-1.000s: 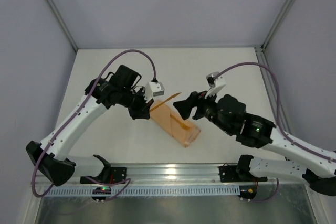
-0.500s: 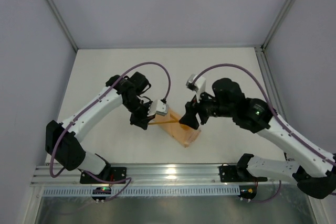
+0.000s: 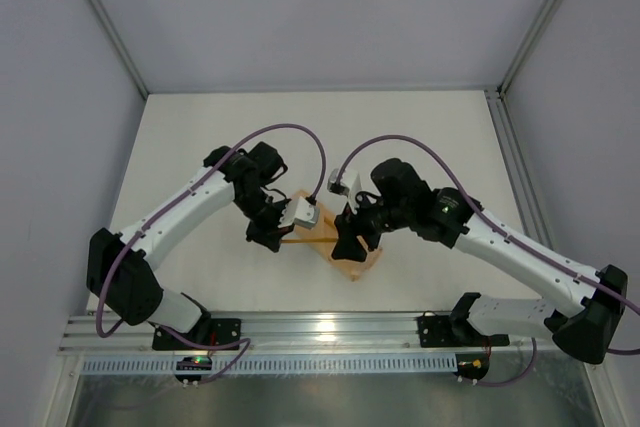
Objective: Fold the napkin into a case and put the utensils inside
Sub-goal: Pass from the left arm to the right, then insert the knife into the folded napkin.
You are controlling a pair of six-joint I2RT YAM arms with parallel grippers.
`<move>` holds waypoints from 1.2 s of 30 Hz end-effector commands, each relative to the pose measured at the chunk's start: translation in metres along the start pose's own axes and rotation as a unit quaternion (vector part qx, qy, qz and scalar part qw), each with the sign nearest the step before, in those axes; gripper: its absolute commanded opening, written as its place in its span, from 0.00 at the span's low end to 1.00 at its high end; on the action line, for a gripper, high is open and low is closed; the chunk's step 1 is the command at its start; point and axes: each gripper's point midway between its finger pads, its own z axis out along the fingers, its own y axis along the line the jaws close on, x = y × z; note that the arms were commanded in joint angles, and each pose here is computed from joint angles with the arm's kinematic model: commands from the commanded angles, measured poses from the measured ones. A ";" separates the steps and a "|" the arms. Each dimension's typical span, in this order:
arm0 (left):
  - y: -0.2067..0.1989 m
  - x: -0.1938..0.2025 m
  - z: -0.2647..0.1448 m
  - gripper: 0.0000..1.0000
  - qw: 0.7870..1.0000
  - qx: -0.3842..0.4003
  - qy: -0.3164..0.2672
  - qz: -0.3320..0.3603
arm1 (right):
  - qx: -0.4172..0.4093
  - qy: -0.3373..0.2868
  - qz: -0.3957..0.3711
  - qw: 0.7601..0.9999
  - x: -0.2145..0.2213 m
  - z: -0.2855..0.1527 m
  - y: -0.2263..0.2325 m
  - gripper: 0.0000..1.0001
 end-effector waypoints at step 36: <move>0.090 0.009 -0.041 0.97 0.940 -0.265 -0.049 -0.211 | 0.120 -0.112 0.372 0.914 0.059 -0.013 -0.058 0.03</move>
